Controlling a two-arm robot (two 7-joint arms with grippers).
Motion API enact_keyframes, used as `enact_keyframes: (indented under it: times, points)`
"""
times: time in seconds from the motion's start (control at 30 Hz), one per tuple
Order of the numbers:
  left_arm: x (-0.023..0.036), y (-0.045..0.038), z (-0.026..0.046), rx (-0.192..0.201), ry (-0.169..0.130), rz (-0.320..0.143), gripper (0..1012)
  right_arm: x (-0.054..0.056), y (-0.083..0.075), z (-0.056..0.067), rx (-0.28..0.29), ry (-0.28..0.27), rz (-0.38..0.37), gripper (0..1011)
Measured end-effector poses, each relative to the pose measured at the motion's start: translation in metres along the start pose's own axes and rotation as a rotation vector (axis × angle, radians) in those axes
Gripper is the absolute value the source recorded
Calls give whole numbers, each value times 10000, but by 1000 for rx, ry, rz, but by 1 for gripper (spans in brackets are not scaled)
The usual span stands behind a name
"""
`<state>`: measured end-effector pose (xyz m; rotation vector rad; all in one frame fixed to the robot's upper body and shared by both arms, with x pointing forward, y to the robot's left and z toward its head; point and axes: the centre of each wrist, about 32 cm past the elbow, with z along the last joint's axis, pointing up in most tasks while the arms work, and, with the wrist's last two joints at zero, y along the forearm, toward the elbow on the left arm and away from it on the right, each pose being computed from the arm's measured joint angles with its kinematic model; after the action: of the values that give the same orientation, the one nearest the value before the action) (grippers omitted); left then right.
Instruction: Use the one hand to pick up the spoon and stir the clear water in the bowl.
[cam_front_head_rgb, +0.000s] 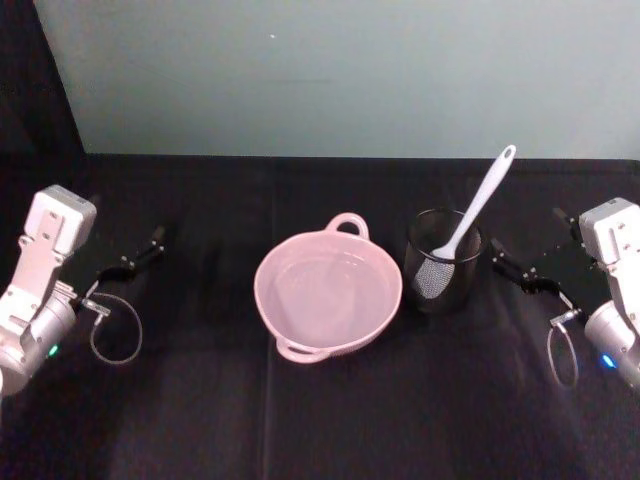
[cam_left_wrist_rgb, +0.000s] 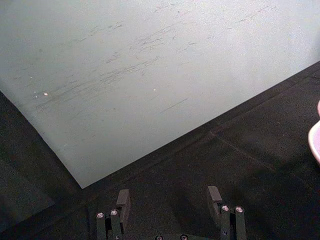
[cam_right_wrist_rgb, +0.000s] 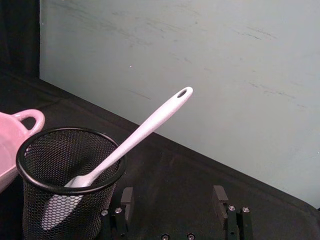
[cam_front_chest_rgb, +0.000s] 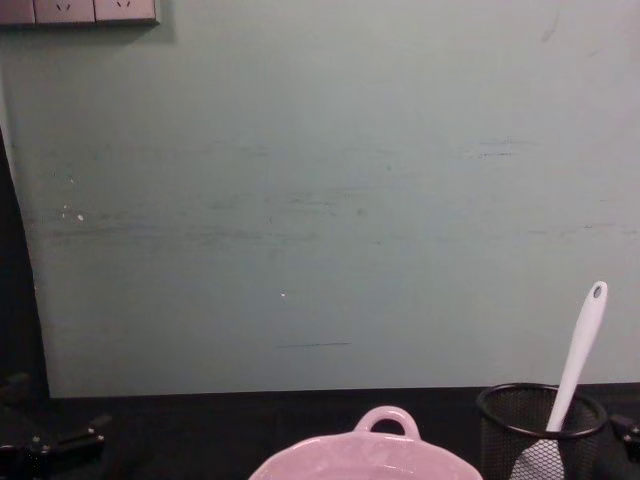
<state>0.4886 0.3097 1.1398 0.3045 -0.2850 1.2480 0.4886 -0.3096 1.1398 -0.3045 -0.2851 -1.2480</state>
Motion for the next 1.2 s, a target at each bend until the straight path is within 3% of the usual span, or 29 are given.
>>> enact_keyframes:
  times: [0.27, 0.57, 0.73, 0.8, 0.9, 1.03, 1.2]
  points:
    - [0, 0, 0, 0, 0, 0, 1011, 4, -4, 6, 1, 0, 0, 1003]
    - [0, 0, 0, 0, 0, 0, 1011, 108, -156, 145, 15, 5, -11, 1003]
    - [0, 0, 0, 0, 0, 0, 1011, 278, -251, 250, 27, 146, 38, 1003]
    - [0, 0, 0, 0, 0, 0, 1011, 365, -266, 316, 32, 236, 85, 1003]
    - [0, 0, 0, 0, 0, 0, 1011, 440, -271, 372, 33, 314, 133, 1003]
    - [0, 0, 0, 0, 0, 0, 1011, 553, -245, 469, 30, 458, 219, 1003]
    - [0, 0, 0, 0, 0, 0, 1011, 631, -117, 572, -11, 609, 262, 1002]
